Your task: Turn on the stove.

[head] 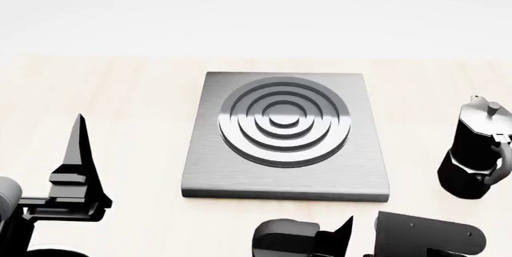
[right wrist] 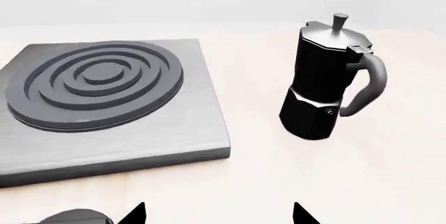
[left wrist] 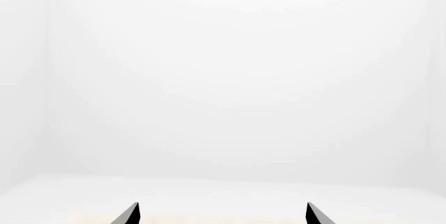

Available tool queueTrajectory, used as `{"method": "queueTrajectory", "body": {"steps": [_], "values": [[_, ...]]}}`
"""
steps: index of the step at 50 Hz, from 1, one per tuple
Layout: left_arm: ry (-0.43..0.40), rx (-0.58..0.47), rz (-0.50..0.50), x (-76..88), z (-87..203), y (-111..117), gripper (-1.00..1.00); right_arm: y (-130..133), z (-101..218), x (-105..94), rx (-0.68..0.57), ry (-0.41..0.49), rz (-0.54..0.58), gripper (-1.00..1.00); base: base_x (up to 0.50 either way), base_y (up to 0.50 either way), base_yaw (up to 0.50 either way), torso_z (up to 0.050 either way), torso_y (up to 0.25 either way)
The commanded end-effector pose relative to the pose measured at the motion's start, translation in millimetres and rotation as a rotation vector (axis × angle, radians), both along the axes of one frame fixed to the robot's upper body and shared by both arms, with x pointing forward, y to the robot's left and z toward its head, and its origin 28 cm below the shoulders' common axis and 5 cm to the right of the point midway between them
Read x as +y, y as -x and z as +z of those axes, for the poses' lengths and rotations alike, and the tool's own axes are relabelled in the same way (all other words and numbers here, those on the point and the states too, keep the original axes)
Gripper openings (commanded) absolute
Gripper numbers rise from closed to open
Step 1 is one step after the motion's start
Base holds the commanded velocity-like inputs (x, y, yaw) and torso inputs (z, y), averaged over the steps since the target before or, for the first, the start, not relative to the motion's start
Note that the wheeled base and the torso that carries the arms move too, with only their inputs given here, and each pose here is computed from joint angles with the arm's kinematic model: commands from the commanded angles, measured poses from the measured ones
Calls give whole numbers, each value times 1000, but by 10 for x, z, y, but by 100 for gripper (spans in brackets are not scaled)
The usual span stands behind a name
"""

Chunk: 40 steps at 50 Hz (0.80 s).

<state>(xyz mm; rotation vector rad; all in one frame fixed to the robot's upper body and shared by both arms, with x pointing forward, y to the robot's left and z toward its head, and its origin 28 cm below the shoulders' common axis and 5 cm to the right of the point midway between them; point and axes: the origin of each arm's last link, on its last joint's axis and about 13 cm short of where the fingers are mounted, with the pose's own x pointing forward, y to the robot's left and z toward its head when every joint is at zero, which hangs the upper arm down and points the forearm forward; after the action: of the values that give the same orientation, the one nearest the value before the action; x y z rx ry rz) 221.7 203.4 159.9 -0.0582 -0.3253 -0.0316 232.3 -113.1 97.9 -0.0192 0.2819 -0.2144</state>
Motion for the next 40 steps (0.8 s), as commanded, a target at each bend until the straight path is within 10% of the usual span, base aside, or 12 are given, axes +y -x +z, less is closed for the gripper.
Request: {"method": "queueTrajectory", "body": {"steps": [1,40], "values": [[-2,-1,-1,-5,0,0,100,31,100,35,-43,40,22,100,0,0,0,0,0],[1,-3,-1,-1,7,-2,100,103,351,143,-172,91,68,100,0,0,0,0,0]]}}
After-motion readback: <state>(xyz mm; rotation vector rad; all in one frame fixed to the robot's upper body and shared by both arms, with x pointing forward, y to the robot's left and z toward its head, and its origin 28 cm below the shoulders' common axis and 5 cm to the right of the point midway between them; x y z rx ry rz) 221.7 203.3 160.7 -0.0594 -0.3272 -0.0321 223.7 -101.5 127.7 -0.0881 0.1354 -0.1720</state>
